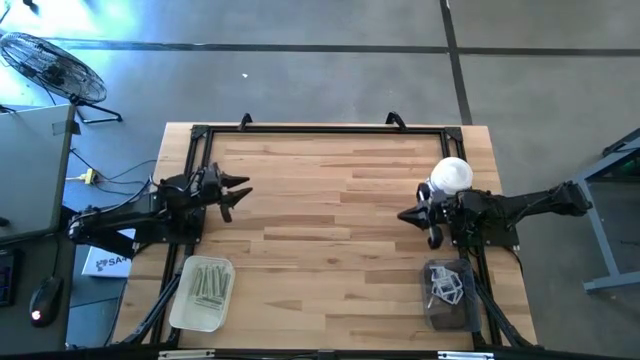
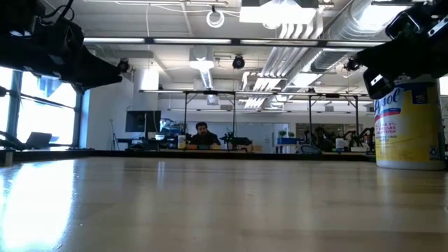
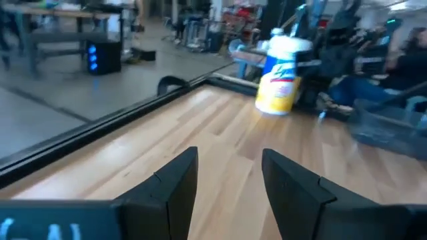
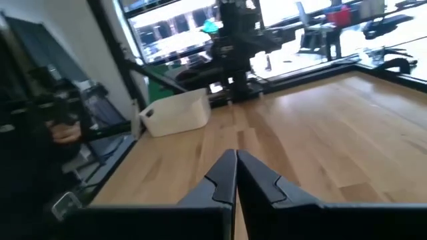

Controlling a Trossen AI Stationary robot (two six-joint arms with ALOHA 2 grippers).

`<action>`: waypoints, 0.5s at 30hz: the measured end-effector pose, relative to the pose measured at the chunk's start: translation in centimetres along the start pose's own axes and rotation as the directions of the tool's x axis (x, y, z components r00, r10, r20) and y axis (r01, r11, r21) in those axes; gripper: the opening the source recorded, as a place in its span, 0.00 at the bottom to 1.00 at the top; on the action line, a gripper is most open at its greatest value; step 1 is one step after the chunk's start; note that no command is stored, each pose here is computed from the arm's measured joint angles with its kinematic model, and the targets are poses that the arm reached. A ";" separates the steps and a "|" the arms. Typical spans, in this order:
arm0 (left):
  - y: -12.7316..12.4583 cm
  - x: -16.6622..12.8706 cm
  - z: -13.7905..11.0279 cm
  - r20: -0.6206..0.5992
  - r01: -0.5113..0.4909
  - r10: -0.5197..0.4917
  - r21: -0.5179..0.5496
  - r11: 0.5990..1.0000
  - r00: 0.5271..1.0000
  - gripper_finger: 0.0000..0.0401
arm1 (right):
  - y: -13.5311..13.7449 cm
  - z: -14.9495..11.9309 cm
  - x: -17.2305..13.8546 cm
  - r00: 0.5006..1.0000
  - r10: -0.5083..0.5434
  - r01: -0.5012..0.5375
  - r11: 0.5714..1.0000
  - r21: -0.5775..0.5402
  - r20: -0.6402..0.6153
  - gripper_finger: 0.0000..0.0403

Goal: Pick & Place First Aid Supplies
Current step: Return to Home Position

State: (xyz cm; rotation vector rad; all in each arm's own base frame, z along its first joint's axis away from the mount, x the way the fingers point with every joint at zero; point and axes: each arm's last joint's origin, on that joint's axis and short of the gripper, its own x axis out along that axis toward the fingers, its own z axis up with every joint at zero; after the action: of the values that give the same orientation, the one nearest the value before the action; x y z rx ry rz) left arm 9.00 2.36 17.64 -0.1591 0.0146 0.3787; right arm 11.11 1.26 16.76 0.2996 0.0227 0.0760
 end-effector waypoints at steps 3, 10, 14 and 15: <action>-0.1 0.1 -0.1 0.005 0.038 -0.038 0.006 0.999 0.999 0.41 | -0.1 0.0 0.0 0.999 -0.032 0.032 0.999 0.002 0.010 0.02; -0.3 0.2 -0.4 -0.012 0.098 -0.099 -0.034 0.995 0.995 0.24 | -0.1 0.0 0.0 0.999 -0.035 0.035 0.999 0.009 0.009 0.02; -0.3 0.4 -0.6 0.026 0.103 -0.102 -0.077 0.992 0.994 0.04 | -0.1 0.0 0.0 0.999 -0.035 0.035 0.999 0.007 0.009 0.02; -0.2 0.4 -0.6 0.035 0.100 -0.098 -0.077 0.992 0.995 0.02 | -0.1 0.0 0.0 0.999 -0.035 0.035 0.999 0.006 0.009 0.02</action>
State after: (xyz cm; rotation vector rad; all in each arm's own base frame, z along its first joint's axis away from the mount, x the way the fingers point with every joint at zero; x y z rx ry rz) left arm 9.46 2.19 17.07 -0.2314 -0.0385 0.2829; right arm 11.11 1.15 16.75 0.3056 0.0186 0.0395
